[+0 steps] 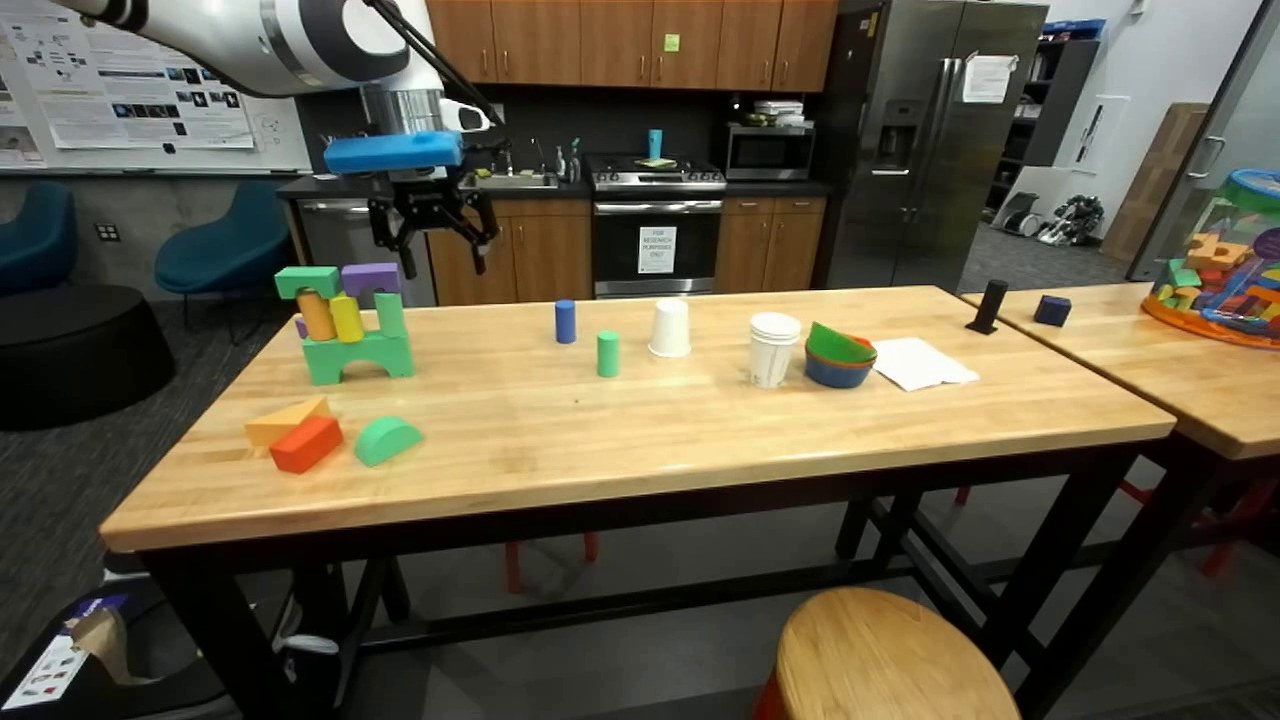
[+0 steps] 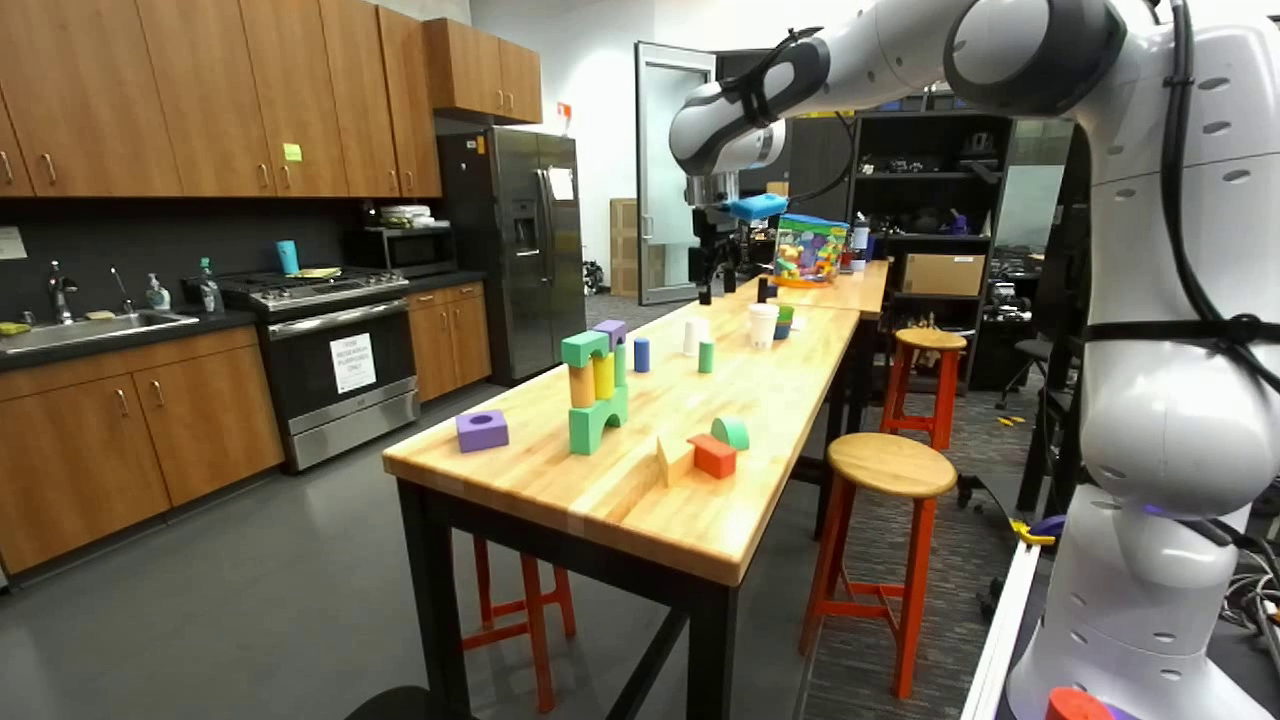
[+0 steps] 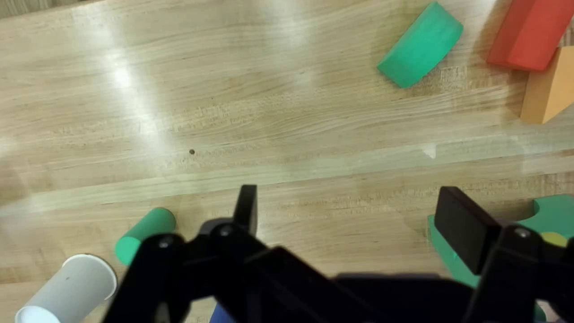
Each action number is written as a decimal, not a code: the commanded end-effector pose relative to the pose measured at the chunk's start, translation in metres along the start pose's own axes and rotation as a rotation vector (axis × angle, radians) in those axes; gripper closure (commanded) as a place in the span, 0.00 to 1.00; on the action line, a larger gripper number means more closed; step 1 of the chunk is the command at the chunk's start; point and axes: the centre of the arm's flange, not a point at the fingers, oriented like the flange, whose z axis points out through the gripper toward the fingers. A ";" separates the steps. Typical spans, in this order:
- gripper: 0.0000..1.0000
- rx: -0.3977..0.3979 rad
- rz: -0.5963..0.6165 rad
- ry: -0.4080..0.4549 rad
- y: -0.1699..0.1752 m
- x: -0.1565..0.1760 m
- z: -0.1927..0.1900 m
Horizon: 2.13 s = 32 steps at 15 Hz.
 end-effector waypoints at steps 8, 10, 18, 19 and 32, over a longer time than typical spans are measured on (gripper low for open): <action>0.00 -0.053 -0.192 0.033 0.028 0.100 0.071; 0.00 -0.086 -0.169 0.087 0.034 0.128 0.071; 0.00 -0.126 -0.163 0.157 0.027 0.151 0.068; 0.00 -0.129 -0.161 0.159 0.028 0.154 0.069; 0.00 0.026 -0.364 0.018 0.017 0.177 0.106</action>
